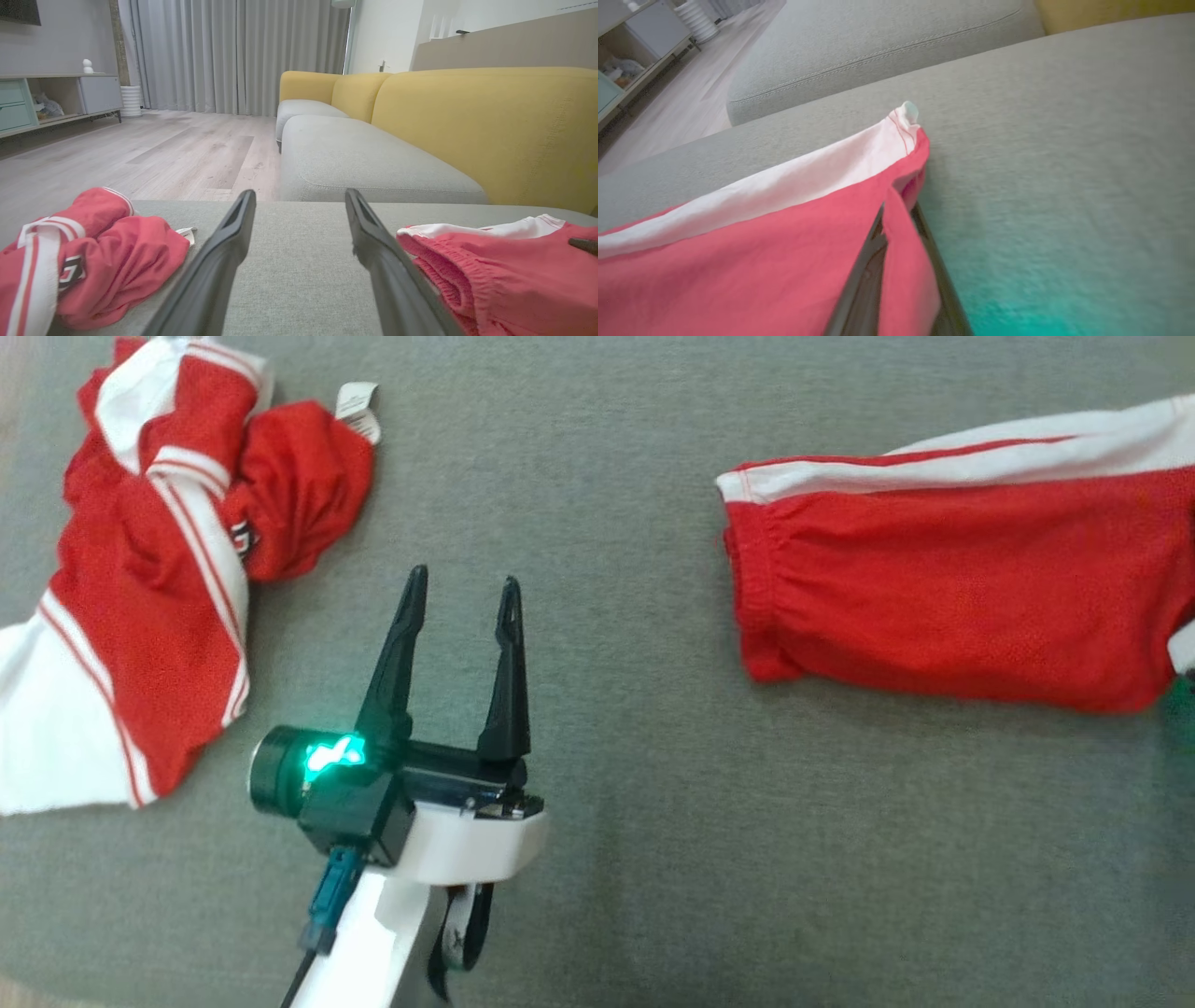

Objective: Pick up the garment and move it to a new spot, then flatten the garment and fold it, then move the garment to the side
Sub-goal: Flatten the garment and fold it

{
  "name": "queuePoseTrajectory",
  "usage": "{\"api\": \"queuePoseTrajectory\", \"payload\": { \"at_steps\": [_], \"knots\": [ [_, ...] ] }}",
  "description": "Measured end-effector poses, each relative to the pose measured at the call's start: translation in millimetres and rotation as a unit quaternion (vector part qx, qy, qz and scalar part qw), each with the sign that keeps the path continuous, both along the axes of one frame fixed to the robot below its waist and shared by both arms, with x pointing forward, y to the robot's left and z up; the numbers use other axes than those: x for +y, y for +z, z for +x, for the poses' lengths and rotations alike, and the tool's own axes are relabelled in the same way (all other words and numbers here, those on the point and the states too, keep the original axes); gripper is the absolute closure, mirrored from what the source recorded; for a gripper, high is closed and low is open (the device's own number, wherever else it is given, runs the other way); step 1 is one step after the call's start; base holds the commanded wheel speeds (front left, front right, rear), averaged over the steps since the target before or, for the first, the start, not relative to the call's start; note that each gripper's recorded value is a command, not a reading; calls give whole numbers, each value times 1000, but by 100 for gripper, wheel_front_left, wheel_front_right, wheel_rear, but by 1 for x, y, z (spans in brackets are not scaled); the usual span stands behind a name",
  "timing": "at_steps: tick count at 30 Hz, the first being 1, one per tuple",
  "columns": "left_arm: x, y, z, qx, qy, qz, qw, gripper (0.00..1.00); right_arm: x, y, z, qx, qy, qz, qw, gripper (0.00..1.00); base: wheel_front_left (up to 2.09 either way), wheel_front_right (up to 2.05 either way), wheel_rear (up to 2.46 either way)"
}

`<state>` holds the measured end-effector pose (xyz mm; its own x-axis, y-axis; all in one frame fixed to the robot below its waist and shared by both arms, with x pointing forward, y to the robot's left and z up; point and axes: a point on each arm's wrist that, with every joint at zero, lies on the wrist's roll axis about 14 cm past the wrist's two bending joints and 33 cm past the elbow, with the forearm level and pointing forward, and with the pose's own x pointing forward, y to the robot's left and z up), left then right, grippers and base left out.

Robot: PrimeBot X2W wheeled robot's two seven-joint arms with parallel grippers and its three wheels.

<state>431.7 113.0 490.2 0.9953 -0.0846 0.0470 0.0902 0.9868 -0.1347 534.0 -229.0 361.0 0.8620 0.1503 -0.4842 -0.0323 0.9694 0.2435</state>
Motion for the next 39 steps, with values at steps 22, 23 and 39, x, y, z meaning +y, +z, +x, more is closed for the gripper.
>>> {"api": "queuePoseTrajectory", "payload": {
  "at_steps": [22, 23, 39],
  "knots": [
    [-43, 1, -1, -6, -72, -13, 997, 0, -32, 114, -6, -177, -13, 11, 984, 100, 0, 0, 0],
    [-43, 2, -1, -7, -73, -14, 997, 0, -21, 119, -5, -185, -8, 28, 982, 100, 0, 0, 0],
    [-17, 7, -10, -3, -35, -28, 999, 0, 190, 69, -38, -113, 126, 171, 971, 0, 0, 0, 0]
  ]
}}
